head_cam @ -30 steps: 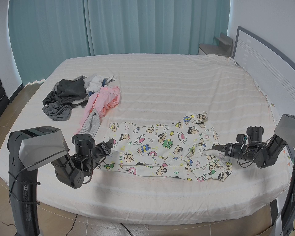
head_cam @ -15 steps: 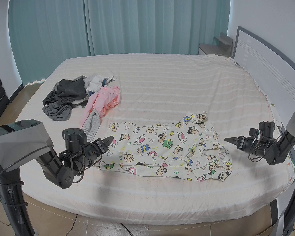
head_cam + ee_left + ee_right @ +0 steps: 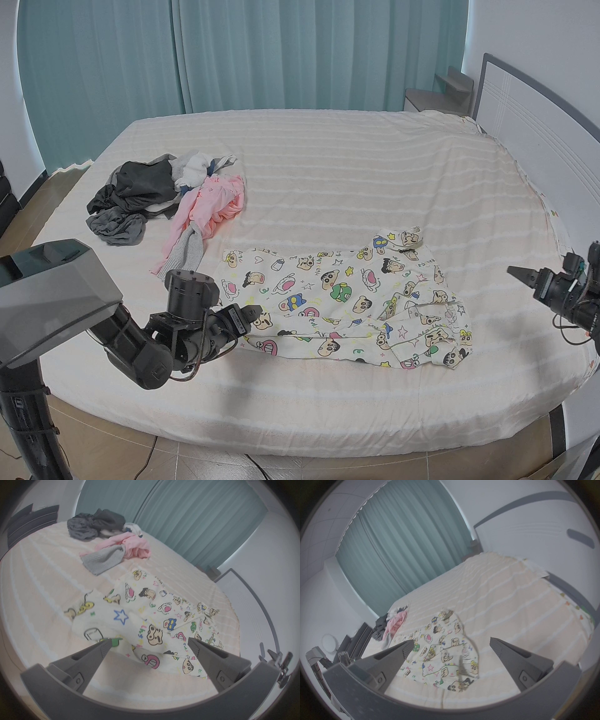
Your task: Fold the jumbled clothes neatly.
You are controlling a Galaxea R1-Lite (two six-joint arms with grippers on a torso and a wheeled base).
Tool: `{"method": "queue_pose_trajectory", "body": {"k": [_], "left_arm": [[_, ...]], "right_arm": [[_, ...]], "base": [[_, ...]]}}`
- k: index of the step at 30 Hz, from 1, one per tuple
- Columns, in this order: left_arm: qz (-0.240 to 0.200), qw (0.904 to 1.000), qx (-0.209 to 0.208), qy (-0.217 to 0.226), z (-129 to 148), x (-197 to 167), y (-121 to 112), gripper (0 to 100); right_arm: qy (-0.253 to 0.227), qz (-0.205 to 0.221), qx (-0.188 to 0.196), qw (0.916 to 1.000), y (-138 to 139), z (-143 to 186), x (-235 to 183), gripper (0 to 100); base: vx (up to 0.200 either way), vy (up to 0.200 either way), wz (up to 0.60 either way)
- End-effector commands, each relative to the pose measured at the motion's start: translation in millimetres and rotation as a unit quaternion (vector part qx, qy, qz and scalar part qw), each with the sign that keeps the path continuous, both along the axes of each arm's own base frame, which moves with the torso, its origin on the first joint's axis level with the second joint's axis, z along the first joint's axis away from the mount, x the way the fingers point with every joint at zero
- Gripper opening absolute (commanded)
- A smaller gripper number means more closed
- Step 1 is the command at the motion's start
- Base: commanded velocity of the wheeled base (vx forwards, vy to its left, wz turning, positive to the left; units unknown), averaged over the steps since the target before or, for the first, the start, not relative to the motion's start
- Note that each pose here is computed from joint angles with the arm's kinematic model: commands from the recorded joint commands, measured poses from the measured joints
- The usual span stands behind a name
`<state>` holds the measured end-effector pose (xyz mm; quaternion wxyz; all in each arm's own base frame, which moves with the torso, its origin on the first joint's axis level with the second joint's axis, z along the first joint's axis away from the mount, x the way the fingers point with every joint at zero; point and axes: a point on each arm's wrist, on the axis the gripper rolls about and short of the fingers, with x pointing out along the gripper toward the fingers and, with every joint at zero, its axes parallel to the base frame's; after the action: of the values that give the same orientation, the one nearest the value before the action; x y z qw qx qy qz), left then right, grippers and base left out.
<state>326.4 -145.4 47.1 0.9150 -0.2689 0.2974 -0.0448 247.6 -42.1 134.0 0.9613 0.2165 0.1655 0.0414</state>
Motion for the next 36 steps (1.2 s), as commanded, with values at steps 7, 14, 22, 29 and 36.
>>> {"method": "queue_pose_trajectory", "body": {"k": [7, 14, 22, 29, 36], "left_arm": [[0.033, 0.9957, -0.014, 0.085, -18.7, -1.6, -24.0, 100], [0.057, 0.9958, -0.009, 0.071, -28.4, 10.5, -25.4, 100], [0.074, 0.9955, -0.005, 0.059, -30.3, 16.6, -23.8, 100], [0.100, 0.9944, -0.004, 0.031, -32.1, 36.6, -22.0, 100], [0.126, 0.9916, -0.021, -0.023, -11.2, 62.1, -25.9, 100]], "right_arm": [[-0.039, -0.080, -0.005, 0.9960, -25.8, 18.0, -49.2, 100], [-0.052, -0.080, -0.006, 0.9955, -26.9, 22.9, -53.9, 100], [-0.053, -0.059, 0.002, 0.9968, -22.9, 22.5, -60.1, 100], [-0.057, -0.056, 0.001, 0.9968, -22.1, 23.9, -61.6, 100], [-0.054, -0.054, 0.003, 0.9971, -21.5, 22.2, -61.6, 100]], "base": [[0.000, 0.000, 0.00], [0.000, 0.000, 0.00], [0.000, 0.000, 0.00], [0.000, 0.000, 0.00], [0.000, 0.000, 0.00]]}}
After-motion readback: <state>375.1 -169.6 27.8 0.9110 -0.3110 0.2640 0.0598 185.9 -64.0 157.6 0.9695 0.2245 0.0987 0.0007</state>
